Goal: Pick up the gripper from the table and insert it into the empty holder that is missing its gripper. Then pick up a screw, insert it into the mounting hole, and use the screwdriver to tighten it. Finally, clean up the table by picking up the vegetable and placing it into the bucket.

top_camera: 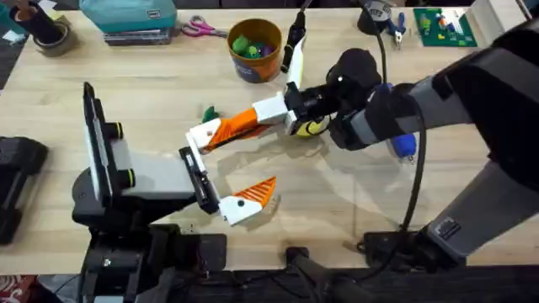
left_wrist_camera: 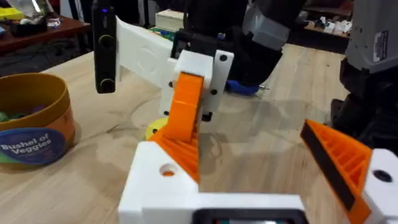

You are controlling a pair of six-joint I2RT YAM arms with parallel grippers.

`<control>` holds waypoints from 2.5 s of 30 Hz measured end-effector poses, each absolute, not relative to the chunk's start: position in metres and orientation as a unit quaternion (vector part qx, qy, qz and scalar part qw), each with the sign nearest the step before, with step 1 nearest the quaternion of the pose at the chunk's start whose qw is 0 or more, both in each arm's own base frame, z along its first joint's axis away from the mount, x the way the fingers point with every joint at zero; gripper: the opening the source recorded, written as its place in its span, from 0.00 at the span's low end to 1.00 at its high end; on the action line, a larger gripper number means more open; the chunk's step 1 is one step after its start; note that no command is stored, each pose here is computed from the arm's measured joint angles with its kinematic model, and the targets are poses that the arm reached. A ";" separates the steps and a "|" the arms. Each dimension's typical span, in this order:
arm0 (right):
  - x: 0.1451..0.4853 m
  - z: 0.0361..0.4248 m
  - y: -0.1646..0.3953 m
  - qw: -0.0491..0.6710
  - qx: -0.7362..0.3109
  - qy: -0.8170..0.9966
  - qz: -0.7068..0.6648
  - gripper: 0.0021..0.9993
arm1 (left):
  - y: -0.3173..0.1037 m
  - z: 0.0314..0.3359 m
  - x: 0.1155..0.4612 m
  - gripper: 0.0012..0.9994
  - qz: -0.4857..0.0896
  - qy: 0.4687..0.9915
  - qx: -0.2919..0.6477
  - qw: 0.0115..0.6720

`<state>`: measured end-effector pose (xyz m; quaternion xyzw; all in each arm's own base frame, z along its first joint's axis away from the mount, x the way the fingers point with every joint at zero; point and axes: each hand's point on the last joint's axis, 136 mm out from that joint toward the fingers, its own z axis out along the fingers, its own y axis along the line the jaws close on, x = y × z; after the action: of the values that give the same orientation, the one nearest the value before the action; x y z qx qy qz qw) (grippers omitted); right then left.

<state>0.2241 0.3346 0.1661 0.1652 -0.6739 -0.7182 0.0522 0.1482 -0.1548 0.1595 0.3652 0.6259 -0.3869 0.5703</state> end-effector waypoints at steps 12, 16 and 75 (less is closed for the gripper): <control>0.223 0.164 0.345 0.063 0.169 -0.672 -0.718 0.01 | -0.154 0.159 0.150 0.99 -0.389 0.631 0.357 0.569; 0.223 0.165 0.345 0.064 0.169 -0.672 -0.718 0.01 | -0.154 0.159 0.150 0.99 -0.388 0.631 0.356 0.569; 0.259 0.179 0.307 0.069 0.100 -0.699 -0.704 0.99 | -0.156 0.160 0.145 0.99 -0.395 0.623 0.369 0.565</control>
<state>0.2587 0.3072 0.1787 0.1003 -0.6993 -0.7044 0.0692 0.1452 -0.1564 0.1598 0.3685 0.6234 -0.3947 0.5655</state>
